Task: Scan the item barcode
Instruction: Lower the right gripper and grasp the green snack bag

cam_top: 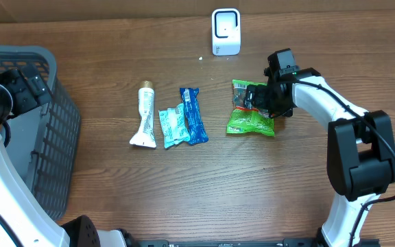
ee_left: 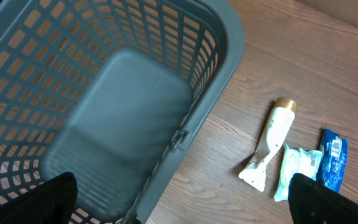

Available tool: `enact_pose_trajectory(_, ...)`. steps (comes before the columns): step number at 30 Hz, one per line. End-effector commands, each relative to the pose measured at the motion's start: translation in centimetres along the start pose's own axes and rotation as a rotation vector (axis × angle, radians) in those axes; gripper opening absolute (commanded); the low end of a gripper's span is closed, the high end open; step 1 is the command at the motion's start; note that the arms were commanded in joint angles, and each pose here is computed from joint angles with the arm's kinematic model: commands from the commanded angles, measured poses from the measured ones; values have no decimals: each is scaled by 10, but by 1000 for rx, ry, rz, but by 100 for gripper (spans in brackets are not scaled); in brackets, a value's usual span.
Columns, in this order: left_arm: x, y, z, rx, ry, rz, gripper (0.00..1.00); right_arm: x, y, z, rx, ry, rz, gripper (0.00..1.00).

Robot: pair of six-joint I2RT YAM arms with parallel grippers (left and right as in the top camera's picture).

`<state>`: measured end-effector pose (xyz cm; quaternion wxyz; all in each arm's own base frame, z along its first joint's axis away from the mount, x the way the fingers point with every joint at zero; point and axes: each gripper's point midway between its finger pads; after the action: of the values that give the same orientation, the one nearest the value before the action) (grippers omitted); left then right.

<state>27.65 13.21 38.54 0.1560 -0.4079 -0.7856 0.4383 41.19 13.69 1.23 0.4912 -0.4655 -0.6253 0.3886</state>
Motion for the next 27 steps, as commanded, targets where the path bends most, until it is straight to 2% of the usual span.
enact_pose_trajectory(1, 0, -3, -3, -12, -19, 6, 100, -4, 29, 41, 131, 77, -15, 94)
enact_pose_trajectory(3, 0, -3, -3, -12, -19, 6, 100, -8, 30, 41, 125, 99, 27, 87)
enact_pose_trajectory(5, 0, -3, -3, -12, -19, 6, 100, -7, 31, 40, 115, 87, 36, 69)
enact_pose_trajectory(7, 0, -3, -3, -12, -19, 5, 100, -5, 31, 39, 111, 58, 32, 59)
enact_pose_trajectory(12, 0, -3, -3, -12, -19, 6, 99, -2, 30, 33, 97, -66, 18, 43)
enact_pose_trajectory(16, 0, -3, -3, -12, -19, 5, 100, -2, 26, 30, 97, -160, 23, 19)
enact_pose_trajectory(19, 0, -3, -3, -12, -19, 6, 100, -3, 24, 28, 97, -177, 24, 5)
enact_pose_trajectory(23, 0, -3, -3, -13, -19, 5, 100, -1, 14, 21, 98, -175, 15, 4)
enact_pose_trajectory(27, 0, -3, -3, -12, -19, 5, 99, 5, -15, 1, 52, -271, 23, 4)
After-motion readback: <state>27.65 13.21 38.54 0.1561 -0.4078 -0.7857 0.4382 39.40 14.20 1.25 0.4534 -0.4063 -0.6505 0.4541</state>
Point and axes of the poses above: each gripper's point midway between its finger pads, its own y axis out along the fingers, its own x axis along the line the jaws close on, z = x × y, and after that the axes turned 11 degrees about -y, right-handed
